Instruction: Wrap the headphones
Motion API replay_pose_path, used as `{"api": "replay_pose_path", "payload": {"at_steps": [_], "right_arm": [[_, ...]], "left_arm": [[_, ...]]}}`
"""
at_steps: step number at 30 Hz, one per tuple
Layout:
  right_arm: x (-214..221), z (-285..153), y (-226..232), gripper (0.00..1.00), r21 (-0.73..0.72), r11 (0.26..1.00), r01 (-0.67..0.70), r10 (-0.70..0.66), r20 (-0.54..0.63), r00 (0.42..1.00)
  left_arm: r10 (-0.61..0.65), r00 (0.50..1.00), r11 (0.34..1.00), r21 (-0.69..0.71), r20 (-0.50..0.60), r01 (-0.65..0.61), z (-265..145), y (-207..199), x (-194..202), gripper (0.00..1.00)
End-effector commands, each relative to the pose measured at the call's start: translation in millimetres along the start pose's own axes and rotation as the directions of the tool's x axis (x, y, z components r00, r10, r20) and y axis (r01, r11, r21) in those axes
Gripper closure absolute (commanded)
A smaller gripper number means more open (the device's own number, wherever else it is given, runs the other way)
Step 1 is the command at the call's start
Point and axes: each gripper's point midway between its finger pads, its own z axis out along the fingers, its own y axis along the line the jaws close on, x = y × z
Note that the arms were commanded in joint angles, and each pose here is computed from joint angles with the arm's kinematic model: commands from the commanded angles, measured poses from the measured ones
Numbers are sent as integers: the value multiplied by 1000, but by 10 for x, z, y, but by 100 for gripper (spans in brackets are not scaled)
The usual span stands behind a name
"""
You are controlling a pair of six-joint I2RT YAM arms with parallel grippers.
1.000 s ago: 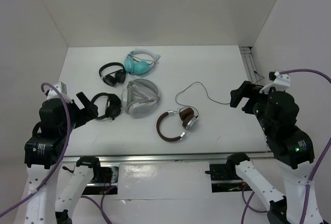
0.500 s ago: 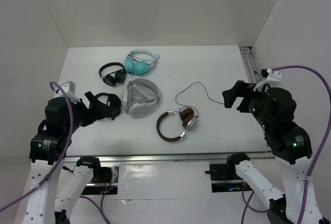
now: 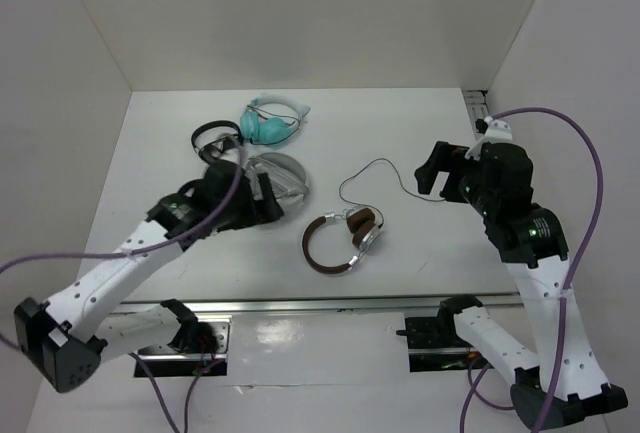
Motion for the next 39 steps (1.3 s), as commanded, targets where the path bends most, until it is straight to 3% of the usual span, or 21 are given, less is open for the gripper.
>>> {"api": "replay_pose_path", "payload": {"at_steps": [1,8,10,11,19,28,29,31,34,37,39], "right_arm": [[-170,83,86,0,-37,999,-11,13,59,998],[-164,27,12,0,-1,1000,7,-7,60,998],[-159,26,23,0,-9,1000,18,-18,58,998],[-159,26,23,0,-9,1000,18,-18,58,998],[-107,2,98,0,-58,997,44,-41,54,998],[-121,-41,166,0,-95,994,50,-43,73,996],[-101,-53,158,0,-95,994,50,-43,75,996],[-123,-52,166,0,-98,994,51,-42,84,996],[-123,-52,166,0,-98,994,51,-42,84,996],[-150,-81,191,0,-112,992,52,-41,99,994],[-186,-118,271,0,-154,987,49,-31,115,993]], "left_arm": [[-42,992,997,-66,117,50,-30,-331,88,0],[-142,989,970,-196,40,147,400,-372,930,0],[-124,992,947,-296,10,122,578,-364,1152,0],[-177,984,930,-322,23,175,641,-409,1167,0],[-191,981,871,-462,-14,163,1172,-234,1614,3],[-240,970,814,-555,-49,174,1410,16,1787,24],[-240,969,814,-555,-49,174,1418,35,1800,30],[-254,966,807,-562,-55,180,1427,80,1815,57],[-271,960,816,-544,-65,193,1388,32,1812,85],[-266,961,829,-527,-80,186,1356,2,1802,100],[-229,968,845,-515,-104,145,1291,-16,1799,100]]}}
